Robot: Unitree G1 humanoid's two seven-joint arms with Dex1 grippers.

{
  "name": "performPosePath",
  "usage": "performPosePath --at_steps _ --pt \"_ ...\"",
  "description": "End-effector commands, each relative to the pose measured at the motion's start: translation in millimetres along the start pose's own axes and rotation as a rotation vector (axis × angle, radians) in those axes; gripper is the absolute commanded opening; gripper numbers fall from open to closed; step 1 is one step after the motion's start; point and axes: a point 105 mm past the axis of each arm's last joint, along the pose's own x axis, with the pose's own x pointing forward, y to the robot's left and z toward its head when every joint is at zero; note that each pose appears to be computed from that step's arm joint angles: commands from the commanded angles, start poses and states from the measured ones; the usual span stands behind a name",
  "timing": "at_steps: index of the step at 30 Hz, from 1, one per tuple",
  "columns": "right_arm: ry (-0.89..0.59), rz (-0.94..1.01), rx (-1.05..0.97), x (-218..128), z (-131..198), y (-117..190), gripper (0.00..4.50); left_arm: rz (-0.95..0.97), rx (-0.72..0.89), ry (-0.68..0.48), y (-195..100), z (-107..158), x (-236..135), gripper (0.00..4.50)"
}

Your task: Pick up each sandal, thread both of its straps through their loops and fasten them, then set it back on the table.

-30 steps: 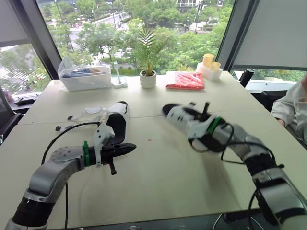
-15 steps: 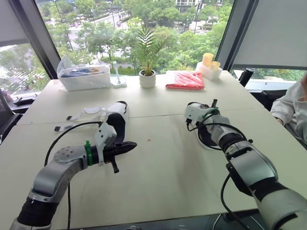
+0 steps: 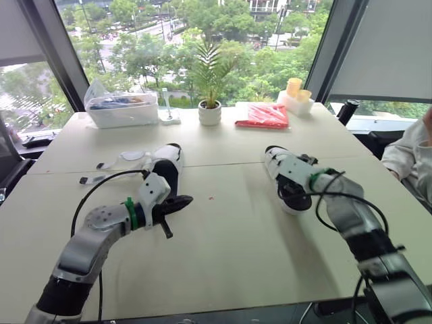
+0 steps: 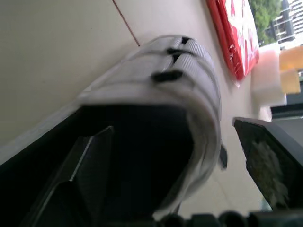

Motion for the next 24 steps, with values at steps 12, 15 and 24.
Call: performPosePath --at_steps 12,15,24 --pt "-0.513 0.535 0.577 -91.3 64.2 51.3 4.5 0.347 0.813 0.24 57.7 14.3 11.8 1.87" --pt "-0.507 0.53 0.581 -87.8 67.2 55.2 4.5 0.443 0.873 0.29 75.5 19.7 9.3 3.4" --pt "-0.484 0.504 0.566 -78.5 70.6 60.0 4.5 0.539 0.895 0.468 120.2 -0.6 29.1 4.48"
